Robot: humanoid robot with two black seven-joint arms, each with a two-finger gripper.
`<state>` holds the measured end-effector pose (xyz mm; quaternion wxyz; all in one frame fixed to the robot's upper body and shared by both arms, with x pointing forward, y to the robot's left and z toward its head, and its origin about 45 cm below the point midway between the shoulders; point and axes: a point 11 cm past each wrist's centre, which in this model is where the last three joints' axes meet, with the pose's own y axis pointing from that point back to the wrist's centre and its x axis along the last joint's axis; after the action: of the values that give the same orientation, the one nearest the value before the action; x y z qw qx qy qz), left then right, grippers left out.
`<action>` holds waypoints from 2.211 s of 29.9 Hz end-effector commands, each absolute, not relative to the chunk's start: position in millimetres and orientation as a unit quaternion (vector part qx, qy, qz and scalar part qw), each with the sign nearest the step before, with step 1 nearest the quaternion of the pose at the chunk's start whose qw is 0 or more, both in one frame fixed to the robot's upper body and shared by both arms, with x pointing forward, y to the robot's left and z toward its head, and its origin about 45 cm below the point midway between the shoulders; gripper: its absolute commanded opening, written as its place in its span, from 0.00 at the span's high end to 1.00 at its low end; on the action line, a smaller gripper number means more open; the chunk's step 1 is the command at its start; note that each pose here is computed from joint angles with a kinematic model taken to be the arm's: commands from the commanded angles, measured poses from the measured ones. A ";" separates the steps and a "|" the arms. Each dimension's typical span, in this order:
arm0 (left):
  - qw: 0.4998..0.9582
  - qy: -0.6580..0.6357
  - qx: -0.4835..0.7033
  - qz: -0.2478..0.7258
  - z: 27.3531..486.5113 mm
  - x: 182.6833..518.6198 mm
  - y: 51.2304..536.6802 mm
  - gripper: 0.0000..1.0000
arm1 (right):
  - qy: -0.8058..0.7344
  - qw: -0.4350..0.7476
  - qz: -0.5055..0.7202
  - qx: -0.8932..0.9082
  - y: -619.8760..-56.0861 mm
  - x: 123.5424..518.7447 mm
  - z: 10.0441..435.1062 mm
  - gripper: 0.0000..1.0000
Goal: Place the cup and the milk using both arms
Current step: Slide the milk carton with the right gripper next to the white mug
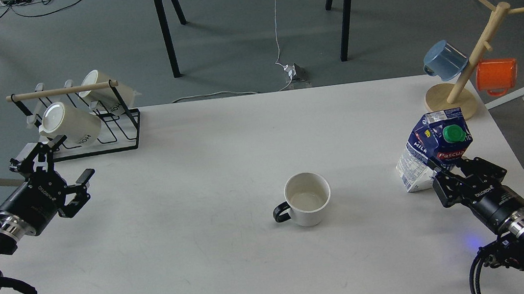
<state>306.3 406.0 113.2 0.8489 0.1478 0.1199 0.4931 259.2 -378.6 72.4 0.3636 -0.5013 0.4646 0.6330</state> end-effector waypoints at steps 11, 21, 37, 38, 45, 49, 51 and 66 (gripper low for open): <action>0.846 0.129 0.154 0.494 106.8 297.9 409.0 0.01 | 0.391 0.333 0.646 -0.564 -326.9 262.6 102.4 0.59; 0.846 0.131 0.154 0.494 105.2 296.8 408.0 0.01 | 0.382 0.292 0.663 -0.573 -297.4 244.1 82.1 0.59; 0.844 0.136 0.157 0.494 101.7 292.1 409.7 0.01 | 0.365 0.281 0.672 -0.579 -265.5 238.3 71.7 0.58; 0.844 0.136 0.157 0.494 101.3 291.5 409.8 0.01 | 0.367 0.281 0.673 -0.579 -266.1 238.0 70.9 0.58; 0.844 0.137 0.158 0.495 100.4 290.9 409.7 0.01 | 0.371 0.279 0.673 -0.575 -268.0 236.9 67.7 0.55; 0.844 0.137 0.158 0.495 100.4 290.9 409.7 0.01 | 0.373 0.278 0.673 -0.575 -269.2 236.7 67.0 0.53; 0.844 0.137 0.158 0.495 100.4 290.9 409.7 0.01 | 0.373 0.278 0.674 -0.574 -269.3 236.1 66.6 0.50; 0.843 0.139 0.158 0.495 99.5 289.7 410.0 0.01 | 0.375 0.277 0.680 -0.566 -269.5 224.6 62.6 0.03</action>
<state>289.7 410.0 99.5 0.8432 0.1583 0.1386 0.4947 228.8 -269.4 63.5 0.2773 -0.5684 0.3746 0.6780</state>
